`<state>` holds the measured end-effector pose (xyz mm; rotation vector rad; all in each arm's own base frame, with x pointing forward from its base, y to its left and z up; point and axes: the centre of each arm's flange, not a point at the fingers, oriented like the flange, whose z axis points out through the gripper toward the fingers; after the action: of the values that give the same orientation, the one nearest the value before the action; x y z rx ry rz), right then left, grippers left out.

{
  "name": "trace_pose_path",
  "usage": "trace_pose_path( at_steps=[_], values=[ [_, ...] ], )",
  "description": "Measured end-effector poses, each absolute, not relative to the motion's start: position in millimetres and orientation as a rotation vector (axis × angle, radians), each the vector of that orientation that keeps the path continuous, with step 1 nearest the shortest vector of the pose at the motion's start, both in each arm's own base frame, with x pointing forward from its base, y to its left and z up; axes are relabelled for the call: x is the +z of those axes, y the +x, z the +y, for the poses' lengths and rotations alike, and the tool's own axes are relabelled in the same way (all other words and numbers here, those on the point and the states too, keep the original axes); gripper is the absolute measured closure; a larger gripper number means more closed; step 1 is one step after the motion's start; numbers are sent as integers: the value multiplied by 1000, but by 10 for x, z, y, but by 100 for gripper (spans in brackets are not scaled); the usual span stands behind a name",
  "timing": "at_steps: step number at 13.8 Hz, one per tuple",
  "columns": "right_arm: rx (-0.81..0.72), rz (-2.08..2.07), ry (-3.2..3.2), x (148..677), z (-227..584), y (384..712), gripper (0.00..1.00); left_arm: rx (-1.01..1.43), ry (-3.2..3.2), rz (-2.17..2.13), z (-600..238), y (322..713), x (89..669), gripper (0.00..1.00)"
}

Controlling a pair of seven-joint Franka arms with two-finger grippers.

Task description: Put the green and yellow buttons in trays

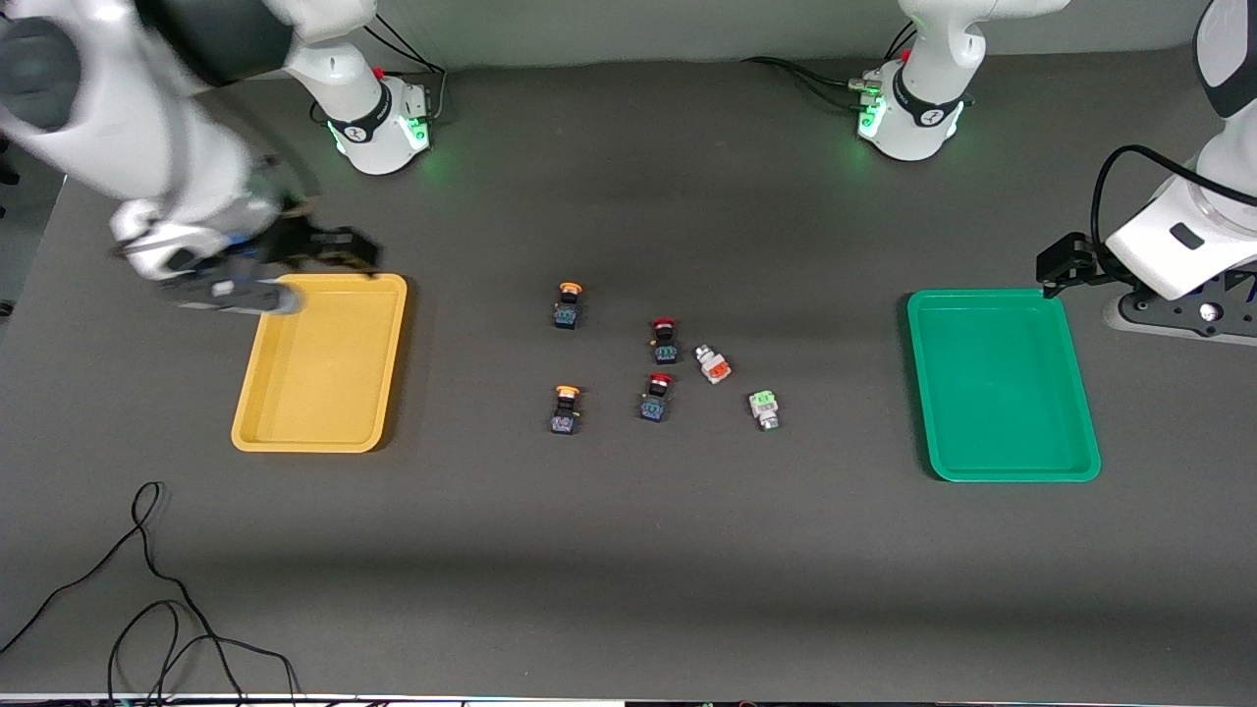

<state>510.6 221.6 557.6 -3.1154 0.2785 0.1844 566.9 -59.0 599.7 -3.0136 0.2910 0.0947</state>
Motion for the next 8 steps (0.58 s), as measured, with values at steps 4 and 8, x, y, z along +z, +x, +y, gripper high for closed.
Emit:
trace_pose_path(
  at_steps=[4, 8],
  values=[
    [166, 268, -3133, 5251, 3494, 4524, 0, 95, -3014, 290, -586, 5669, 5997, 0],
    [171, 226, -3150, 5044, 4076, 4107, 0, 95, -3014, 290, -585, 5669, 5998, 0]
  ],
)
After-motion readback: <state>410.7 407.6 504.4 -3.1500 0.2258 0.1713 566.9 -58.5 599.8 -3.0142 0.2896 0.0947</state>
